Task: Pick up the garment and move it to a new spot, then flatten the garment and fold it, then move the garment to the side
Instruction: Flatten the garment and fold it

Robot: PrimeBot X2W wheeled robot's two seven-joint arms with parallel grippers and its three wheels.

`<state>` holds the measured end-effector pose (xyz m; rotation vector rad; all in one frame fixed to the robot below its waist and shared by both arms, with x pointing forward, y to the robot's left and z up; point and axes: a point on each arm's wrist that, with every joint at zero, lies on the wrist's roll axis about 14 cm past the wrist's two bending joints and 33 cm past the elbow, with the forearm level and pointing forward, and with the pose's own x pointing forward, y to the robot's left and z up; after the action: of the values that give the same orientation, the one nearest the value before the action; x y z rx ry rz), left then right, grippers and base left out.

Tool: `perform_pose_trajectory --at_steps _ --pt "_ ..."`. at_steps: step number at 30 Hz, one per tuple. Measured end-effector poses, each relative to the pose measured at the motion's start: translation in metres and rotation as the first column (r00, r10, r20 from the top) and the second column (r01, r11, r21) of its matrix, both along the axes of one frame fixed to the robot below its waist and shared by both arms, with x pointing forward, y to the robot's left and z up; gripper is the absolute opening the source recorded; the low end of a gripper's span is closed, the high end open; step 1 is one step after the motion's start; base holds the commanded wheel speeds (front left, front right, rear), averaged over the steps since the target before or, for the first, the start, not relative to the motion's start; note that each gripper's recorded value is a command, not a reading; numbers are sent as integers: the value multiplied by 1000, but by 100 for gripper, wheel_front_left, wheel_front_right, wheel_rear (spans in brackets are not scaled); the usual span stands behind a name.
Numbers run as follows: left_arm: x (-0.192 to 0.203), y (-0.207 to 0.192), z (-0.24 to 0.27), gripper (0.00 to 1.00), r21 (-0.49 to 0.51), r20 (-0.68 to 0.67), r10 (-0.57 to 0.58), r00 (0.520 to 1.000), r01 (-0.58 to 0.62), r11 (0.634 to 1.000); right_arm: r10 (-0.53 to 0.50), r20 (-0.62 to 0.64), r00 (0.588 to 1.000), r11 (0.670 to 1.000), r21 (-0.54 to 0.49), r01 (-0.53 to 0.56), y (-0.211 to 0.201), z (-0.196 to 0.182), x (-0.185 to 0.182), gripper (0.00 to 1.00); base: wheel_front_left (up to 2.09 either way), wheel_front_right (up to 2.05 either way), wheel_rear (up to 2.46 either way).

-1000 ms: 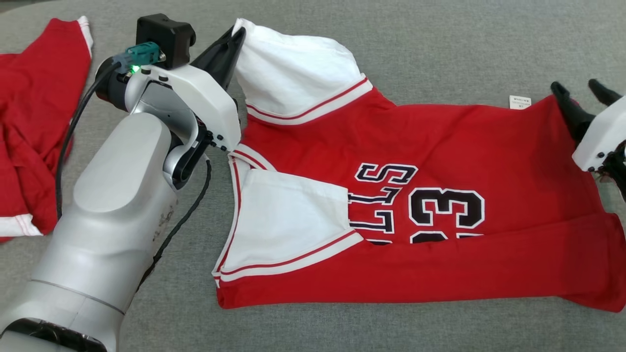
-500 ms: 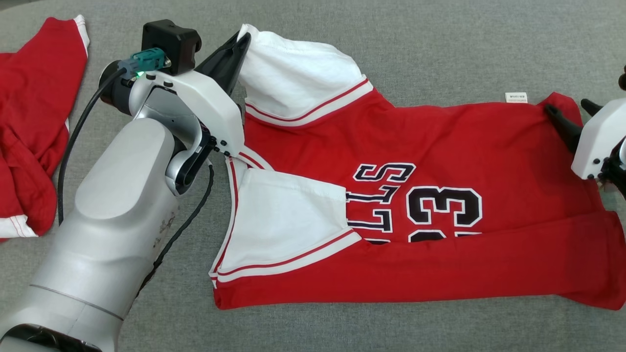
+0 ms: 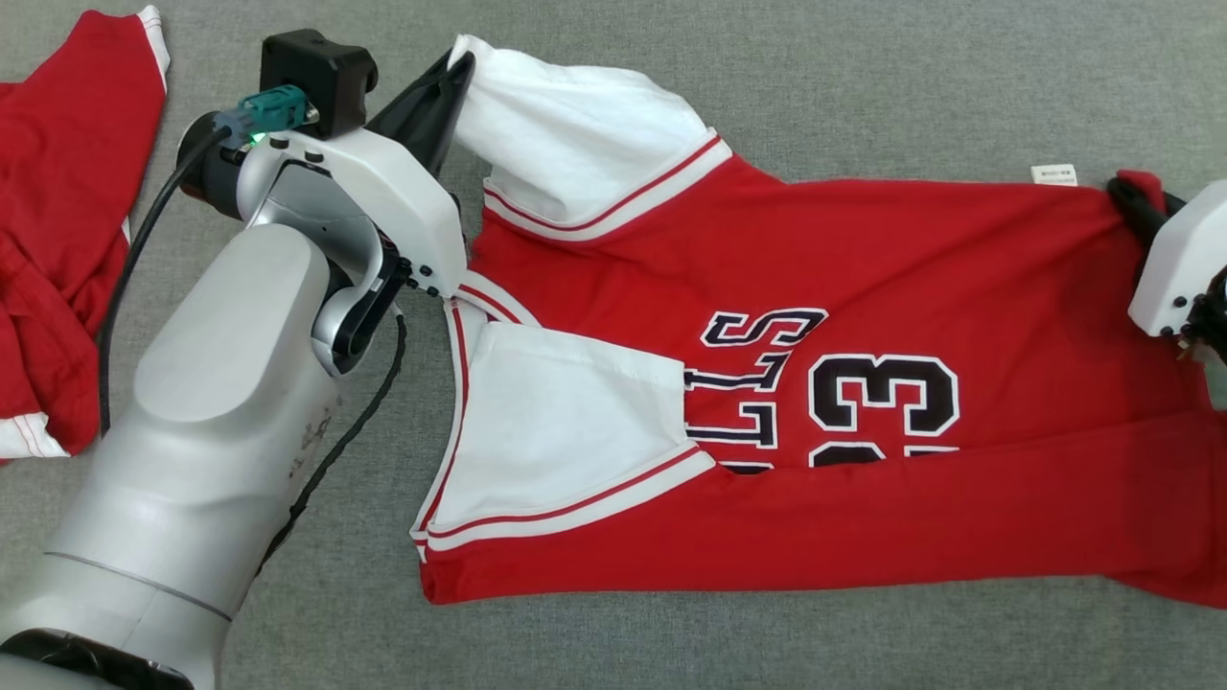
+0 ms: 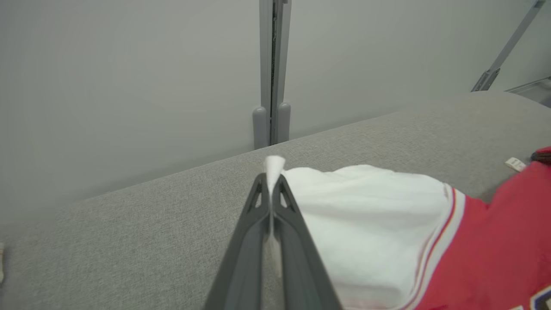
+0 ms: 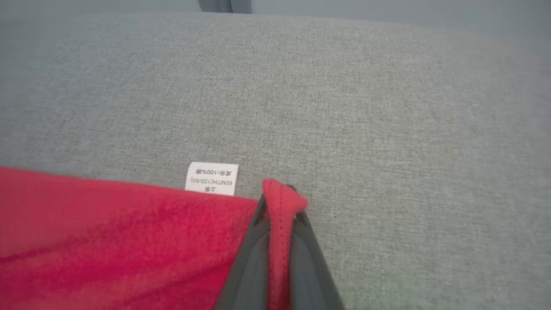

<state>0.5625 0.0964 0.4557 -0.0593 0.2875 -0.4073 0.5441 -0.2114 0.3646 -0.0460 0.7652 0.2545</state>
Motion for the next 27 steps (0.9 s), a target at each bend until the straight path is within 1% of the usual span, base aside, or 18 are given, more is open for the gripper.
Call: perform_pose_trajectory --at_steps 3,7,11,14,20,24,27 --pt "4 3 4 0 13 25 12 1000 -13 1000 -35 43 998 999 -3 35 -11 7 5 0 0 0 0" --pt "8 6 3 0 12 40 33 999 -33 999 -79 85 993 996 -32 82 -30 10 9 0 0 0 0" --pt "15 8 7 0 18 78 52 996 -53 998 -92 94 991 995 -40 96 -32 8 10 0 0 0 0" --pt "20 10 7 0 29 102 68 992 -71 997 -70 106 992 995 -63 77 -31 6 14 0 0 0 0" --pt "37 16 10 0 49 150 104 983 -113 992 -18 185 983 997 -71 31 -20 16 33 0 0 0 0" --pt "46 17 6 0 59 155 117 981 -128 990 26 217 976 996 -87 -7 -11 17 41 0 0 0 0" --pt "47 12 -2 0 68 139 108 984 -118 991 59 236 970 993 -110 -33 -8 15 44 0 0 0 0"
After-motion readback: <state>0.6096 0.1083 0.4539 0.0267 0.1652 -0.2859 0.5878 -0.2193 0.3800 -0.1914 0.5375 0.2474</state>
